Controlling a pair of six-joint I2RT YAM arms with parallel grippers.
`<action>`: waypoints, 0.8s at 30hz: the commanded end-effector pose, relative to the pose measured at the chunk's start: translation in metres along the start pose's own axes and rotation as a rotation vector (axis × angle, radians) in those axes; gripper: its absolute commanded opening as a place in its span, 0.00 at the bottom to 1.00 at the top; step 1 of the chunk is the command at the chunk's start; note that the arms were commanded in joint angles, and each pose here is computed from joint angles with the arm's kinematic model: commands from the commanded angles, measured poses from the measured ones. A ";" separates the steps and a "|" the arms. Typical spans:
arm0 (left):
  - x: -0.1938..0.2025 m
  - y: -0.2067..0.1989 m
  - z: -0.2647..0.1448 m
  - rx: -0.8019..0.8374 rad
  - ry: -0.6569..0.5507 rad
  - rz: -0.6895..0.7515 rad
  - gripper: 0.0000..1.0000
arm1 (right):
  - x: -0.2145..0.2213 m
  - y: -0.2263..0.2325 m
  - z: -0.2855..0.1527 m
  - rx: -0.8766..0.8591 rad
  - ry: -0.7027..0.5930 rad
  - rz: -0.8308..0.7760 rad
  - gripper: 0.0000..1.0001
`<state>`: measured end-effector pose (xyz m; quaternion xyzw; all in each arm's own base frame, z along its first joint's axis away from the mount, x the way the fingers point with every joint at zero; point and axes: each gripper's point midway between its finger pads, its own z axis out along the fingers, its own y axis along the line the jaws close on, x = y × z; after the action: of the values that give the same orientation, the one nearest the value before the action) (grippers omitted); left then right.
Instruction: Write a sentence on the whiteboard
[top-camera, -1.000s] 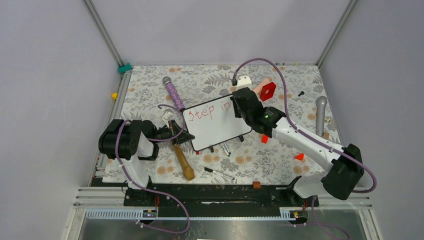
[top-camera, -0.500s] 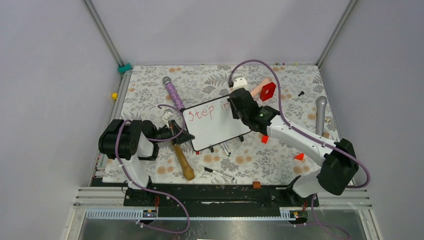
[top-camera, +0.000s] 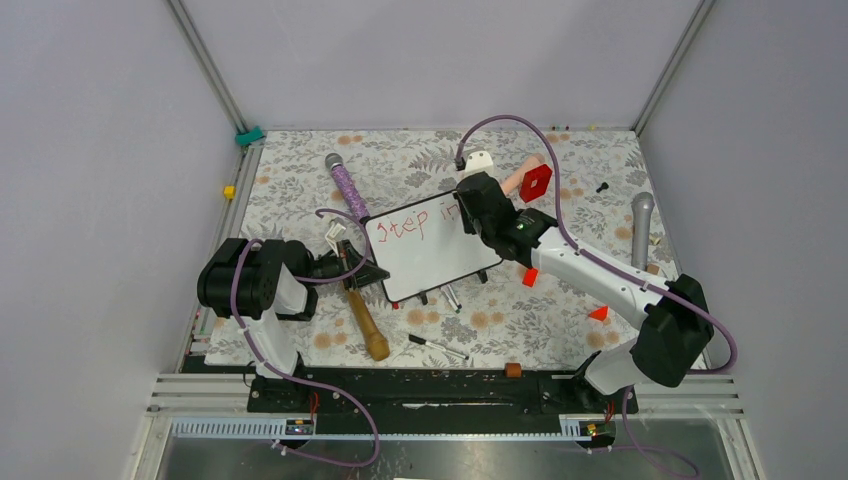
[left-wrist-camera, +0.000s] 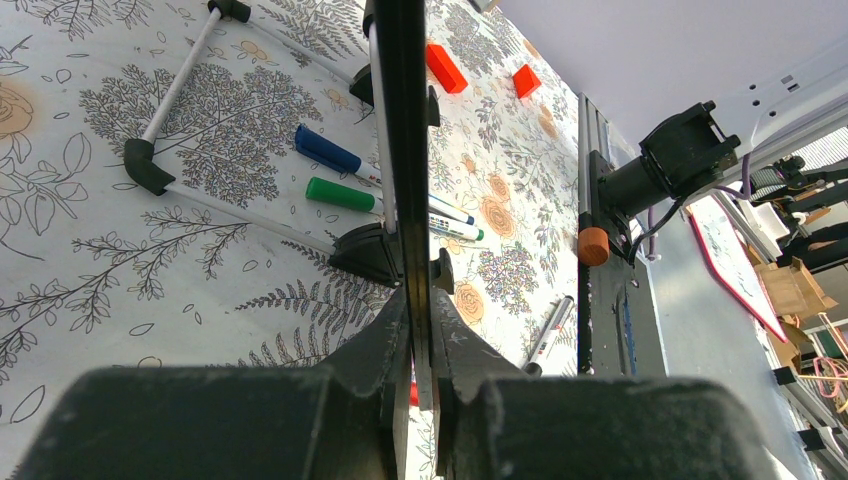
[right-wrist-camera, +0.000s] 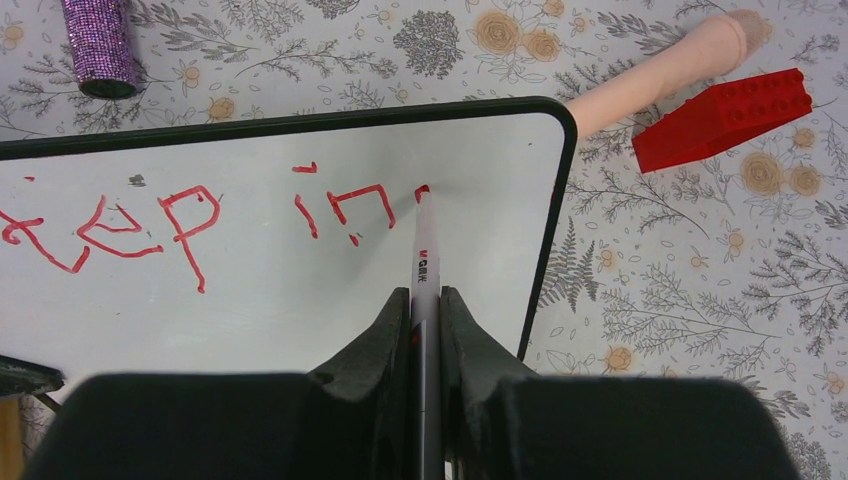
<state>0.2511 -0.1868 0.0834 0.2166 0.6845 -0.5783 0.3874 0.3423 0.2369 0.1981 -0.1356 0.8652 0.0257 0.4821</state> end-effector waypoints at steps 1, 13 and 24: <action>0.001 -0.006 0.001 0.056 0.021 0.081 0.01 | -0.021 -0.013 0.001 0.062 -0.051 0.025 0.00; 0.001 -0.006 0.001 0.056 0.022 0.079 0.00 | -0.024 -0.023 -0.006 0.089 -0.068 0.027 0.00; 0.001 -0.006 0.001 0.056 0.022 0.079 0.00 | -0.039 -0.023 -0.023 0.031 -0.146 0.074 0.00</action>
<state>0.2511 -0.1869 0.0835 0.2173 0.6842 -0.5781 0.3879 0.3442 0.2222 0.2128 -0.1153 0.8566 0.0161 0.5026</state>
